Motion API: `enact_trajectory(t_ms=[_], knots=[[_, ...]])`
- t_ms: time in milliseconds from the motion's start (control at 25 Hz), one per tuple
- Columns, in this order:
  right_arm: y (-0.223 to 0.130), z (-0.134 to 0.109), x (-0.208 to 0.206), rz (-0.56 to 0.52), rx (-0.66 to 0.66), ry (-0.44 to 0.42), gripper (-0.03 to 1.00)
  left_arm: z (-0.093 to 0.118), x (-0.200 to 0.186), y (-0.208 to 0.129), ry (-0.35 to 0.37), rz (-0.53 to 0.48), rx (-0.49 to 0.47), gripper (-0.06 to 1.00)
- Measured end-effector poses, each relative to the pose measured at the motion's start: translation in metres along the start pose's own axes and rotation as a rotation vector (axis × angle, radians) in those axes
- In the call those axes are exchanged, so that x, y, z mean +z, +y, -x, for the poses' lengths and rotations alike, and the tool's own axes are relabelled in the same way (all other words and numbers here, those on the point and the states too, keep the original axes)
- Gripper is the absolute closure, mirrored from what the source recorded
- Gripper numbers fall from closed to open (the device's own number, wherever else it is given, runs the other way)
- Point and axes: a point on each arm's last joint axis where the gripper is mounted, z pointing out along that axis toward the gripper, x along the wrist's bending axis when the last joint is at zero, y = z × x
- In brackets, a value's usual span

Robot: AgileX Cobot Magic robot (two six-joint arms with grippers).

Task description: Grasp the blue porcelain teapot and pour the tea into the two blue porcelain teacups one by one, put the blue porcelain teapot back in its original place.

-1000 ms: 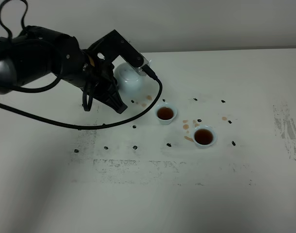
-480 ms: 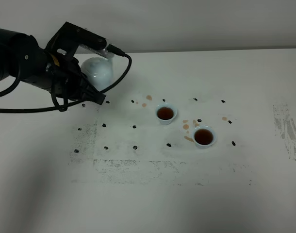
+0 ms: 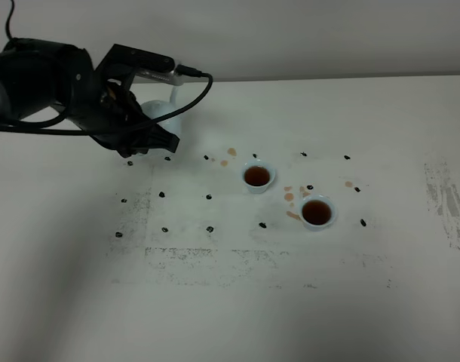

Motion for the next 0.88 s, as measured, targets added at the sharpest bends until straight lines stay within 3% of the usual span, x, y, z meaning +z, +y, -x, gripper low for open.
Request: enact_trajectory(t_ms=[360,880], knots=[[0.000,0.000,0.000,0.000,0.000,0.000,0.41,0.024,0.039,0.021,-0.058,-0.046,0.014,0.91],[0.000,0.000,0.000,0.000,0.000,0.000,0.41,0.025,0.065,0.014,-0.049,-0.097,0.029,0.91]])
